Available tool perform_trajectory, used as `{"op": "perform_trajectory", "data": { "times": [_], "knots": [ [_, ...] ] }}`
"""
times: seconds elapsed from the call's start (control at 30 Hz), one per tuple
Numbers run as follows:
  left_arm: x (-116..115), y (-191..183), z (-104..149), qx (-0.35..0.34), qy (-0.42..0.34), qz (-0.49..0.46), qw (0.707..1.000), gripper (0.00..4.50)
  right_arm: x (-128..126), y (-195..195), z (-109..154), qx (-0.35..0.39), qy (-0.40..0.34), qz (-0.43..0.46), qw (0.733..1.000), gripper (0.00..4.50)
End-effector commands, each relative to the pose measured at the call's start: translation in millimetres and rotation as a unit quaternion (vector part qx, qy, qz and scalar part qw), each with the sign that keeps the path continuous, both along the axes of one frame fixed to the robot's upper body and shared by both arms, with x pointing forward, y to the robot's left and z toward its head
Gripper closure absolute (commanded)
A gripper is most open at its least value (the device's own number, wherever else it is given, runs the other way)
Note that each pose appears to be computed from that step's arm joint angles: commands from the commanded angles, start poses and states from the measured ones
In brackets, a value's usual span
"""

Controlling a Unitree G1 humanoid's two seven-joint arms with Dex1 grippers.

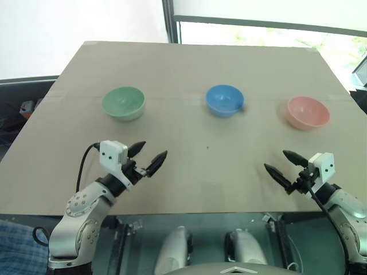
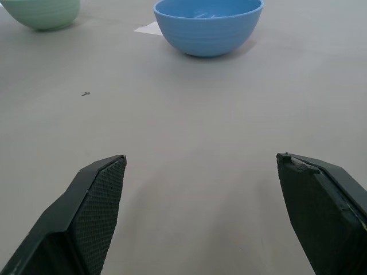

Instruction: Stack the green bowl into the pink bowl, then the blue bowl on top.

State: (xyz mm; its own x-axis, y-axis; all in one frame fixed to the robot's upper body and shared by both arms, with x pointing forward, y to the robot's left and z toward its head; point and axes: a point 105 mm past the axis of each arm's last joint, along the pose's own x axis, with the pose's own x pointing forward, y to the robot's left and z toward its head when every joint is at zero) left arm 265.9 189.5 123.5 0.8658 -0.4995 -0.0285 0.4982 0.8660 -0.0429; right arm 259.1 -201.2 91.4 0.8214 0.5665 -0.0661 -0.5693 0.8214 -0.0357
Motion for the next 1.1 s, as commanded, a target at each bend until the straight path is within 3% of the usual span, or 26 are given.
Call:
{"op": "perform_trajectory", "data": {
  "times": [0.03,0.77,0.9,1.1],
  "knots": [
    [-1,-7,16,0.014,-0.033,-0.016,0.999,0.0,1,-7,14,-0.006,-0.029,-0.005,1.0,0.1],
    [4,-21,24,0.01,-0.045,-0.042,0.998,0.0,8,-9,27,-0.011,-0.048,-0.014,0.999,0.1],
    [8,-30,31,-0.003,-0.05,-0.061,0.997,0.0,23,-18,37,-0.058,-0.067,-0.041,0.995,0.1],
    [6,-50,46,-0.036,-0.058,-0.126,0.99,0.0,49,-32,55,-0.193,-0.077,-0.038,0.977,0.1]
  ]
}}
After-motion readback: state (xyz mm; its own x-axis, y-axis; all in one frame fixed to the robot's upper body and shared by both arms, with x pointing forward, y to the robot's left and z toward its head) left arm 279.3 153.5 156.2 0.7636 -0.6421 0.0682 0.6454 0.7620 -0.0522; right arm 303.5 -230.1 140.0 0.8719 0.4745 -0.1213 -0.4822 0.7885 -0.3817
